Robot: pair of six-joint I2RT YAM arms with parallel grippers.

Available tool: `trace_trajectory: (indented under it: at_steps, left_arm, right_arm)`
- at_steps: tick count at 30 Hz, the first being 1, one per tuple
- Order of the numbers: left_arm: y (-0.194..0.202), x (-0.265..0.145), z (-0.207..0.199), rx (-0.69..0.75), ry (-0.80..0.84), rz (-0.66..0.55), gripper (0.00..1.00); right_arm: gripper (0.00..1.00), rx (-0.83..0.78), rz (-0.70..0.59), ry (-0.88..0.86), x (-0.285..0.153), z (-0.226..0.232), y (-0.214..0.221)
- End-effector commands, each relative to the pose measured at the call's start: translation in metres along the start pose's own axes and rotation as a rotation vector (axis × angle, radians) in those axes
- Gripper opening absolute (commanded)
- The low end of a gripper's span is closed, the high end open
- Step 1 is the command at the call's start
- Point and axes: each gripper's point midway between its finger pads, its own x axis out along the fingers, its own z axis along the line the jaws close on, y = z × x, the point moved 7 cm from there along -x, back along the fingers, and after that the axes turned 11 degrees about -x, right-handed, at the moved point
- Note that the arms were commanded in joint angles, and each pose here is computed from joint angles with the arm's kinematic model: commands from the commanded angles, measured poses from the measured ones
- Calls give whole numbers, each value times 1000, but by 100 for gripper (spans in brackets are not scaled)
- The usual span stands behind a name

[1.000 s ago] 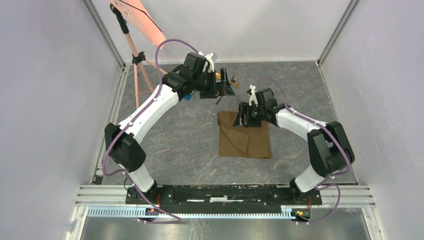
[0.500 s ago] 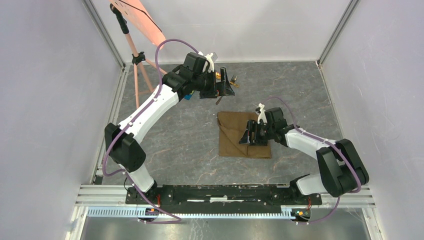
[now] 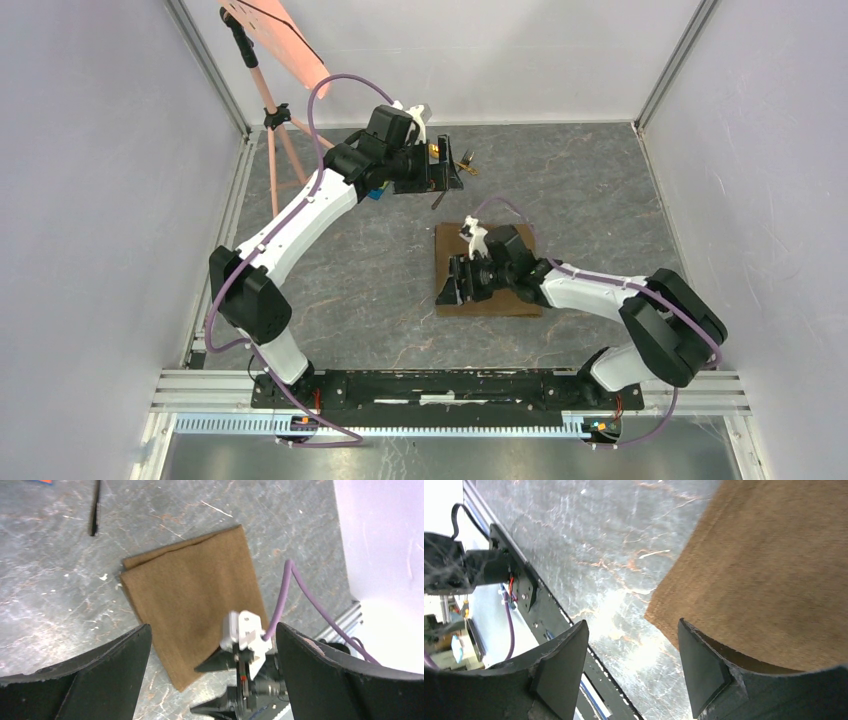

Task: Fold the napkin into a case and place the utensils inside
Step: Fold the rectangle-folded napkin at the center of the board, then rotate the square-folded napkin at the center of the board.

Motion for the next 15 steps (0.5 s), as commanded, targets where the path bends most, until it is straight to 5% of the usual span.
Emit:
trace_trajectory:
  at_steps: [1,7,12,15]
  left_arm:
    - [-18,-21,2,86,-59,-124,100]
    - [-16,-7,12,99,-107,-125,100]
    - [23,49,18,128,-149,37,91]
    - [51,83,20,117,-156,154,85]
  right_arm:
    - [73,-77,-83,-27,2,12,-12]
    - [72,-68,-140,144,-35,-20,-16]
    - [37,-5,-66,376,-56,-55,10]
    - [29,3,-23,429,-58,-64,27]
